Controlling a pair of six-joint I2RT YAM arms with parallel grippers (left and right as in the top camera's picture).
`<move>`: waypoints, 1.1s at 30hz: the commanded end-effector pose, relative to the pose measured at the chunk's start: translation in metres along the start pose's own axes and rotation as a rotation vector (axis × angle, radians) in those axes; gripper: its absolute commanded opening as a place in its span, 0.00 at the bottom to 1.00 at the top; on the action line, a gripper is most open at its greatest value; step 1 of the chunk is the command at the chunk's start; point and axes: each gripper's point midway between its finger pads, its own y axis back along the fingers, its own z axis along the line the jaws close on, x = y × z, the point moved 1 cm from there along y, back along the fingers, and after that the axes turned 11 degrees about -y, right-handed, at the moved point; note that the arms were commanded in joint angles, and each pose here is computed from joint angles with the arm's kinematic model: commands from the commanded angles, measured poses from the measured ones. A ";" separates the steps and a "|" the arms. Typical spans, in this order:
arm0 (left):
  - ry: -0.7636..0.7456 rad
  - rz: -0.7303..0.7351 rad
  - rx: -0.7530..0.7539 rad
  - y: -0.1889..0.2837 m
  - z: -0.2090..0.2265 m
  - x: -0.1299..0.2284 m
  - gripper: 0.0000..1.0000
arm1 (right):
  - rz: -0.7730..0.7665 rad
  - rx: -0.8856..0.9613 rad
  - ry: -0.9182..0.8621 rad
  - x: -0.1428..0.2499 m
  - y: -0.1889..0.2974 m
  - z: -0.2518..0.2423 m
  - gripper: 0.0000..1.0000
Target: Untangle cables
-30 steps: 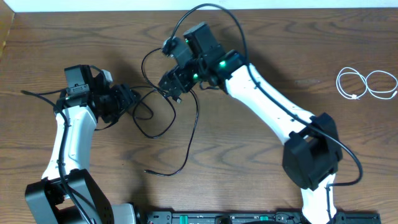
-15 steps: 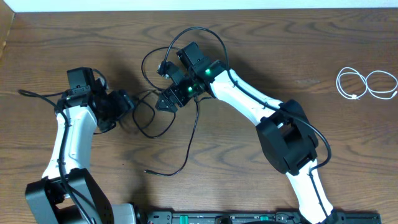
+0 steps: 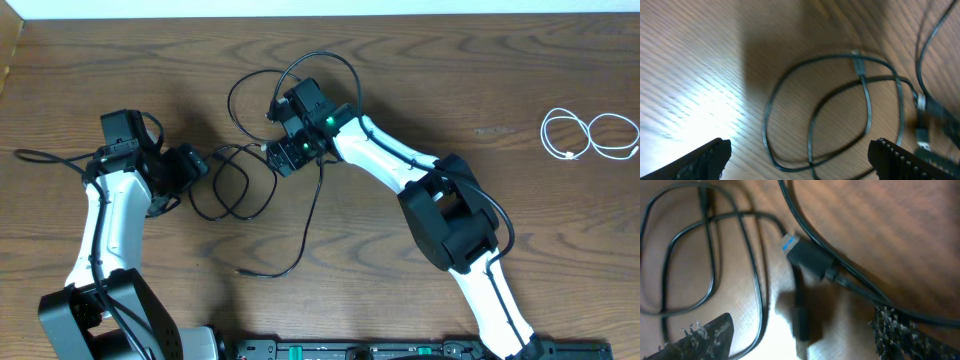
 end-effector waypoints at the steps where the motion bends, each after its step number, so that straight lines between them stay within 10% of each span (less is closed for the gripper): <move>1: 0.019 0.036 0.045 -0.005 -0.005 0.008 0.97 | -0.007 0.057 -0.077 0.003 -0.019 -0.024 0.85; 14: 0.018 0.035 0.045 -0.005 -0.005 0.008 0.98 | 0.059 -0.098 -0.022 0.016 -0.023 0.000 0.88; 33: 0.018 0.035 0.044 -0.005 -0.005 0.008 0.98 | -0.100 0.139 0.285 0.006 -0.049 0.036 0.83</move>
